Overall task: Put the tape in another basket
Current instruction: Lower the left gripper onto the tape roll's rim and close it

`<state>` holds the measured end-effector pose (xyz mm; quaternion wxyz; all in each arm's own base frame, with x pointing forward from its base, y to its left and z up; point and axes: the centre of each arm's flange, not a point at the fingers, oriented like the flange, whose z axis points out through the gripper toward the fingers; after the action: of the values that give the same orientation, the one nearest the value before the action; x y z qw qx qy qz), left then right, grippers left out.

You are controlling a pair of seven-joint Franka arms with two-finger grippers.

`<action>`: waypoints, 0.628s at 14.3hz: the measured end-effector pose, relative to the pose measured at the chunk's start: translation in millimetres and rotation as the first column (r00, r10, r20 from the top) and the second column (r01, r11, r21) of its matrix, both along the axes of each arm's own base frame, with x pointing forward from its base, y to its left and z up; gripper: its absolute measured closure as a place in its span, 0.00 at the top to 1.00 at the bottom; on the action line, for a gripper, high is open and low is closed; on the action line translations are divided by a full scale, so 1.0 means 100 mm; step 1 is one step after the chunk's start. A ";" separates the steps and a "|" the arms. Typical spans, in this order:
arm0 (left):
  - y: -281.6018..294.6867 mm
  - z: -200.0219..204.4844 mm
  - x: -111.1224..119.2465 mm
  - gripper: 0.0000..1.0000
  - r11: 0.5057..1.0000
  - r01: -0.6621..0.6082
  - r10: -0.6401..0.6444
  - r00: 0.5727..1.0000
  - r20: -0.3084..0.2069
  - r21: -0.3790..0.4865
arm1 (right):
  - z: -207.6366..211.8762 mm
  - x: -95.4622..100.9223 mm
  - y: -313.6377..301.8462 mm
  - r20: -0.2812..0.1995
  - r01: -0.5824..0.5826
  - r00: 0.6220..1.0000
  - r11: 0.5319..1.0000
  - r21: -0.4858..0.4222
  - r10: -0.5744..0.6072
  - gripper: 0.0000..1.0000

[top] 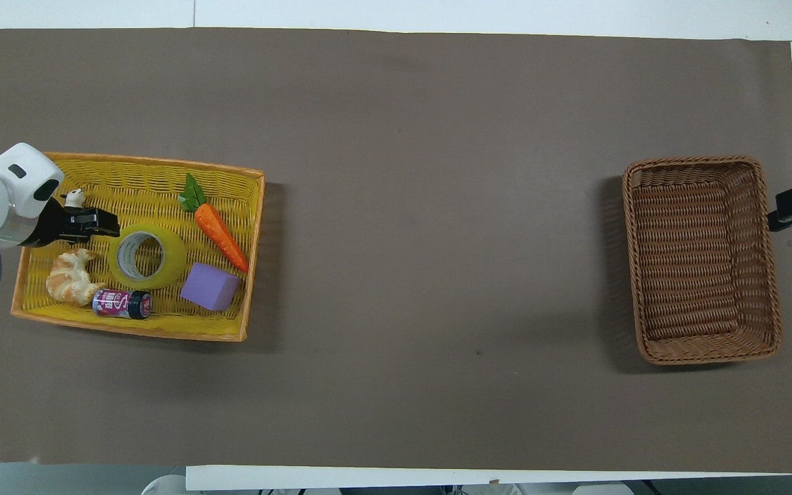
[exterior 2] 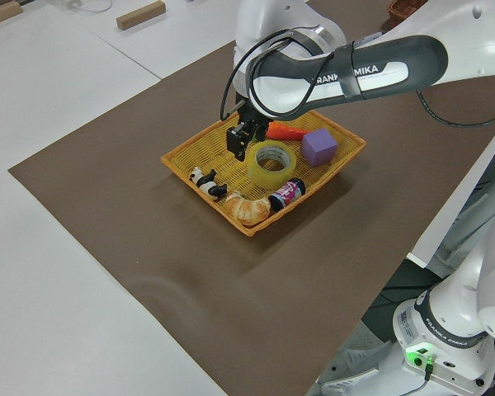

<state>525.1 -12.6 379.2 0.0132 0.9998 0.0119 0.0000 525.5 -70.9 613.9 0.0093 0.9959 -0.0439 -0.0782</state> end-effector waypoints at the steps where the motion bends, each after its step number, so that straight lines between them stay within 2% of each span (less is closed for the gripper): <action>1: 0.00 -0.07 -0.03 0.74 1.000 -0.007 0.007 1.000 0.000 0.000 | 0.00 0.00 0.00 0.000 0.000 1.000 1.000 0.000 0.000 1.00; 9: -0.07 -0.40 -0.22 0.74 1.000 0.003 -0.003 1.000 -0.010 0.003 | 0.00 0.00 0.00 0.000 0.000 1.000 1.000 0.000 0.000 1.00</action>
<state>503.1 -19.8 339.5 0.0118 0.9999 0.0105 -0.0052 525.5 -70.9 613.9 0.0093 0.9959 -0.0439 -0.0783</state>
